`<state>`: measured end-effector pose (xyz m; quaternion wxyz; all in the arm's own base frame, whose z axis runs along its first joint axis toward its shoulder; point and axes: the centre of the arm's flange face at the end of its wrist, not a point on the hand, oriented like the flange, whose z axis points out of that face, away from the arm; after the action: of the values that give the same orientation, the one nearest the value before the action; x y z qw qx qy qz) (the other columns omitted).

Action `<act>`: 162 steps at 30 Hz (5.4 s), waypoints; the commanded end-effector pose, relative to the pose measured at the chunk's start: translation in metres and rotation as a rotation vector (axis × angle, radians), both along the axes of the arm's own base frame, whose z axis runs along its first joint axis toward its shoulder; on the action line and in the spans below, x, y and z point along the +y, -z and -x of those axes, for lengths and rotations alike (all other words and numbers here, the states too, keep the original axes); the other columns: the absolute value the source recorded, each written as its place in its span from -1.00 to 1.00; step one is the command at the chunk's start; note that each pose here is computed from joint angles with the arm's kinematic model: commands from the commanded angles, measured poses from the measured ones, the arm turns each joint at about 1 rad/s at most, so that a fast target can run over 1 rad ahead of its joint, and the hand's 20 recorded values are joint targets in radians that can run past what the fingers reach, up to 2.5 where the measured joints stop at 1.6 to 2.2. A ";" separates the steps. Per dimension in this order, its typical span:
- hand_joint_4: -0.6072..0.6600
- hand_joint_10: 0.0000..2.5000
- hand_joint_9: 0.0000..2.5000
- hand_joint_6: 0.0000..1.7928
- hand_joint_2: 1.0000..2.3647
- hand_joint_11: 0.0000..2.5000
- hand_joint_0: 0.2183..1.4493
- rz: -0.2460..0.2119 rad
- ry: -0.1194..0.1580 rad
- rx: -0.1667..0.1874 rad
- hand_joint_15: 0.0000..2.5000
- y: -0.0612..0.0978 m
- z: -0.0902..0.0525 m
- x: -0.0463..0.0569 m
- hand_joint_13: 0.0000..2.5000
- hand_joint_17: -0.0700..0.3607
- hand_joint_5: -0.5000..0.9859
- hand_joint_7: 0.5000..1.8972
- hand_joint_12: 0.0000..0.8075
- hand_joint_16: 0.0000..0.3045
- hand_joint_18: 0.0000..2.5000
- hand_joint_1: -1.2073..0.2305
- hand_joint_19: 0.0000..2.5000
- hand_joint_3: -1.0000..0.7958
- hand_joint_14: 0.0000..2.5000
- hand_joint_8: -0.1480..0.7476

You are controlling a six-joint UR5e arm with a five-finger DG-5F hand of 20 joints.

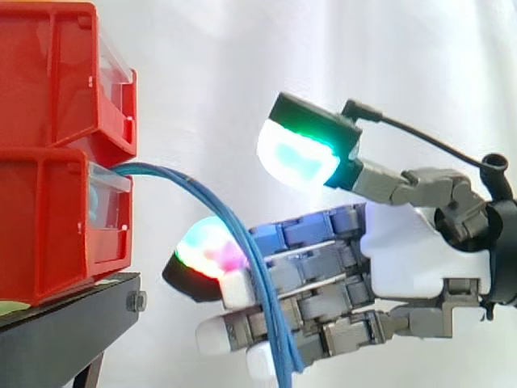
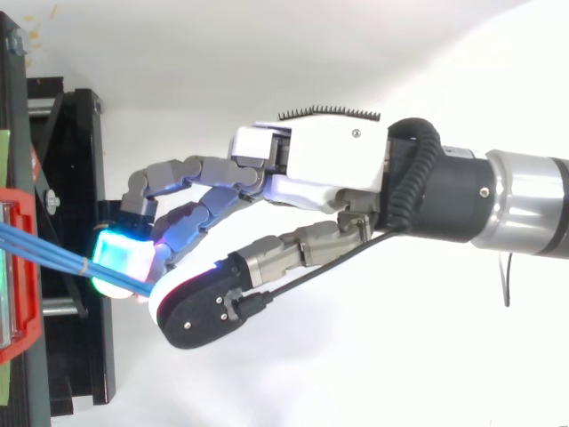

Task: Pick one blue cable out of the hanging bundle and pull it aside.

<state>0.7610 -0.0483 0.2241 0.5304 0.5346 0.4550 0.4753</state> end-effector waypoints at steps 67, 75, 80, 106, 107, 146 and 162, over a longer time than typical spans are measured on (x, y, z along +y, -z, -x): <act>0.10 -0.99 -0.28 -0.10 -0.99 -0.52 -0.42 -0.111 0.082 -0.078 -0.68 0.025 -0.017 0.017 -0.39 -0.19 -0.58 -0.59 -0.16 -0.69 -0.42 -0.35 -0.55 -0.33 -0.99 -0.07; 0.00 -0.98 -0.28 -0.04 -0.98 -0.49 -0.30 -0.113 0.073 -0.088 -0.68 0.023 -0.018 0.024 -0.37 -0.20 -0.60 -0.67 -0.18 -0.70 -0.39 -0.45 -0.55 -0.26 -0.99 -0.08; -0.03 -0.99 -0.28 -0.01 -0.98 -0.48 -0.19 -0.111 0.074 -0.084 -0.68 0.024 -0.017 0.023 -0.36 -0.22 -0.61 -0.71 -0.18 -0.71 -0.37 -0.54 -0.56 -0.26 -0.99 -0.08; 0.12 -0.99 -0.10 -0.03 -1.00 -0.43 -0.53 -0.145 0.047 -0.016 -0.60 0.013 -0.013 0.023 -0.26 -0.11 -0.52 -0.47 -0.02 -0.64 -0.28 -0.11 -0.45 -0.44 -0.99 0.08; 0.11 -0.98 -0.10 -0.03 -1.00 -0.42 -0.52 -0.144 0.048 -0.012 -0.60 0.011 -0.011 0.023 -0.26 -0.11 -0.52 -0.48 -0.02 -0.64 -0.28 -0.12 -0.45 -0.44 -0.98 0.09; -0.08 -0.99 -0.06 0.04 -1.00 -0.39 -0.52 -0.122 0.071 0.059 -0.53 -0.021 0.006 0.005 -0.17 -0.18 -0.56 -0.64 -0.08 -0.69 -0.22 -0.49 -0.46 -0.44 -0.98 -0.04; 0.09 -0.99 -0.11 0.00 -1.00 -0.38 -0.61 -0.121 0.071 0.059 -0.51 -0.021 0.006 0.005 -0.23 -0.04 -0.57 -0.62 0.04 -0.60 -0.27 0.11 -0.42 -0.44 -0.98 0.09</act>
<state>0.7547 -0.0428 0.2451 0.4998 0.5951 0.4219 0.4670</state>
